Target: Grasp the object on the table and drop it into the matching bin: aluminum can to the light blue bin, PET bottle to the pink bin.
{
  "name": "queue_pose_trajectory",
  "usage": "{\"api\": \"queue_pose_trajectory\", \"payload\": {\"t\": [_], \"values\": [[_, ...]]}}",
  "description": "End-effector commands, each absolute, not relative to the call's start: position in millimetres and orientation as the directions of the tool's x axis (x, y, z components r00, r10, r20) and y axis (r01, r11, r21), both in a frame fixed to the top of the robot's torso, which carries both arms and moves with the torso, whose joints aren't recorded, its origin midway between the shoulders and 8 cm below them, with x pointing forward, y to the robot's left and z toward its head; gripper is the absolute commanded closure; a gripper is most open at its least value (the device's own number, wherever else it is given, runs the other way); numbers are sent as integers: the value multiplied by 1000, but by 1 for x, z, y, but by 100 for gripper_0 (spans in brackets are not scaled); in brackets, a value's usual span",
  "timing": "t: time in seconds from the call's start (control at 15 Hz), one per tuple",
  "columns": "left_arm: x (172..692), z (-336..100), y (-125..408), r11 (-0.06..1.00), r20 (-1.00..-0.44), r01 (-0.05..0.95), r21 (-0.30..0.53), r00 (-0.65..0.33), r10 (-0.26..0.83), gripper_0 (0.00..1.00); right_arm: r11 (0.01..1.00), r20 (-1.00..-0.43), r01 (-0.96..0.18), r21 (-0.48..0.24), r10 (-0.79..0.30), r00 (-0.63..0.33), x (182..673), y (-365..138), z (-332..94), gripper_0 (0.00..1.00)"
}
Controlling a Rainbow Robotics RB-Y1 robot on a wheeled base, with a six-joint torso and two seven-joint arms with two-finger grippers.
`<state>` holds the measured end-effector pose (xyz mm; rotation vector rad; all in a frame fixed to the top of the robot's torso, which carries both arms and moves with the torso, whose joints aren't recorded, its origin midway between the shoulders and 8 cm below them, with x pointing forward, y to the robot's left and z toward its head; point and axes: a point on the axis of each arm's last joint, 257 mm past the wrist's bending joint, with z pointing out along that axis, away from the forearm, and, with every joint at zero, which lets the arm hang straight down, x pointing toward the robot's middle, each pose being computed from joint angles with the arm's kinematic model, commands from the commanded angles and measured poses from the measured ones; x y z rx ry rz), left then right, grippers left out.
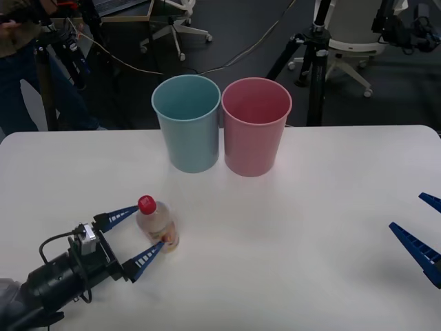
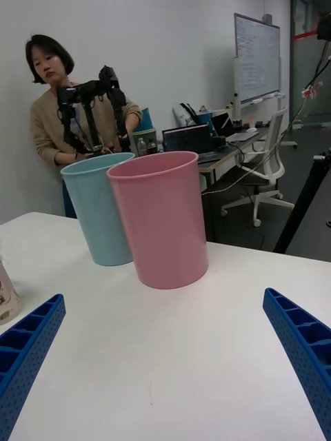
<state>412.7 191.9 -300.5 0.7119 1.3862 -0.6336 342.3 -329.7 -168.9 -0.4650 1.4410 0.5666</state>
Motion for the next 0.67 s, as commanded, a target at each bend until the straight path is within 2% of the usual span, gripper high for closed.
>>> {"api": "queue_pose_trajectory", "payload": {"t": [0.07, 0.4, 0.47, 0.53, 0.6, 0.67], "values": [[424, -299, 169, 638, -997, 768, 50, 73, -9, 0, 785, -996, -618, 39, 82, 41, 342, -330, -169, 0], [435, -297, 151, 628, -998, 777, 46, 65, -8, 1, 785, -996, -618, 39, 82, 41, 342, -330, -169, 0], [434, -297, 150, 626, -998, 779, 44, 64, -9, 17, 785, -996, -618, 39, 82, 41, 342, -330, -169, 0], [435, -297, 151, 628, -998, 777, 41, 61, -11, 79, 785, -996, -618, 39, 82, 41, 342, -330, -169, 0], [435, -298, 152, 630, -998, 776, 34, 54, -13, 100, 785, -996, -618, 39, 82, 41, 342, -330, -169, 0], [436, -299, 152, 632, -999, 774, 32, 52, -13, 100, 785, -996, -618, 39, 82, 41, 342, -330, -169, 0]]}}
